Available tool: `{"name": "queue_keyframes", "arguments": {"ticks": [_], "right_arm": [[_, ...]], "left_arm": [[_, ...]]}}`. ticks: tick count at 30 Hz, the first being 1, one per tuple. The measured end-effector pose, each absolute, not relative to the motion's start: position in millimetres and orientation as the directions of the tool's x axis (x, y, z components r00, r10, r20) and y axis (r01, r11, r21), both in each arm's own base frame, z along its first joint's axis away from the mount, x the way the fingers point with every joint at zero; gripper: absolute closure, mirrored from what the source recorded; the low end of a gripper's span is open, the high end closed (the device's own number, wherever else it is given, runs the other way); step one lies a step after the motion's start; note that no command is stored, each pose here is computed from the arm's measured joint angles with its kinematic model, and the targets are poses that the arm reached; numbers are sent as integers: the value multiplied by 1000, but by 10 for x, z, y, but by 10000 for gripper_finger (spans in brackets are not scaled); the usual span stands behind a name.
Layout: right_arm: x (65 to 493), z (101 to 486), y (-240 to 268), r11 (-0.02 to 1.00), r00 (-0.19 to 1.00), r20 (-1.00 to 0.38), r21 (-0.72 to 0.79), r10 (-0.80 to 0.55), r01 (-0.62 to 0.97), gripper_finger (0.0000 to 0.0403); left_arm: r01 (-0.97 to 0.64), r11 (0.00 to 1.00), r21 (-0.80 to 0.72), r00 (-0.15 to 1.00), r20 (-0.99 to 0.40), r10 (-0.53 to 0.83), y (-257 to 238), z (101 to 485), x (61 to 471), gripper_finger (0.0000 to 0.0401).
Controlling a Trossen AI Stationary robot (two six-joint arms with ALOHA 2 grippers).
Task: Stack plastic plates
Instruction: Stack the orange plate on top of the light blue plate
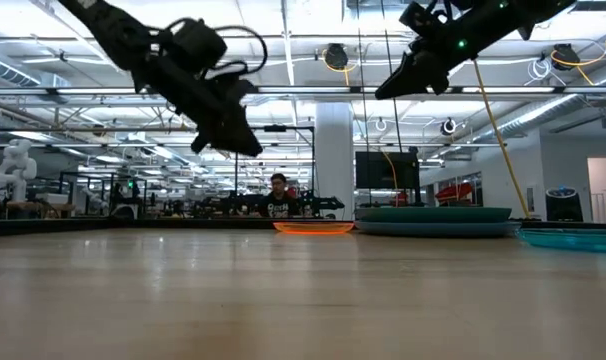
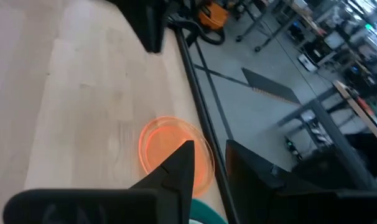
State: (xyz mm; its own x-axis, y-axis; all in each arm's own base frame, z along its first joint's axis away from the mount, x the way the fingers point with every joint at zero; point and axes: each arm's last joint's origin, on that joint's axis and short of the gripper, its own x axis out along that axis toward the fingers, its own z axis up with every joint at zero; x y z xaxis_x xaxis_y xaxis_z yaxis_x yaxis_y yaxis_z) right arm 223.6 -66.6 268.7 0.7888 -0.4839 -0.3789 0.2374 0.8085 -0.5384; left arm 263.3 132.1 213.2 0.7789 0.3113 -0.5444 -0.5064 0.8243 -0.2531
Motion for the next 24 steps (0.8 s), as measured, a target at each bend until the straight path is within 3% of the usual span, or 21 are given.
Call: {"name": "queue_keyframes", "arguments": {"ticks": [13, 24], "right_arm": [[2130, 2667, -942, 824, 784, -408, -521, -468, 221, 319], [1989, 2709, -1058, 808, 747, -411, -518, -523, 280, 319]], "left_arm": [[-680, 621, -391, 709, -567, 419, 1783, 1794, 2610, 313], [-688, 633, -354, 694, -574, 434, 2004, 1636, 2892, 313]]}}
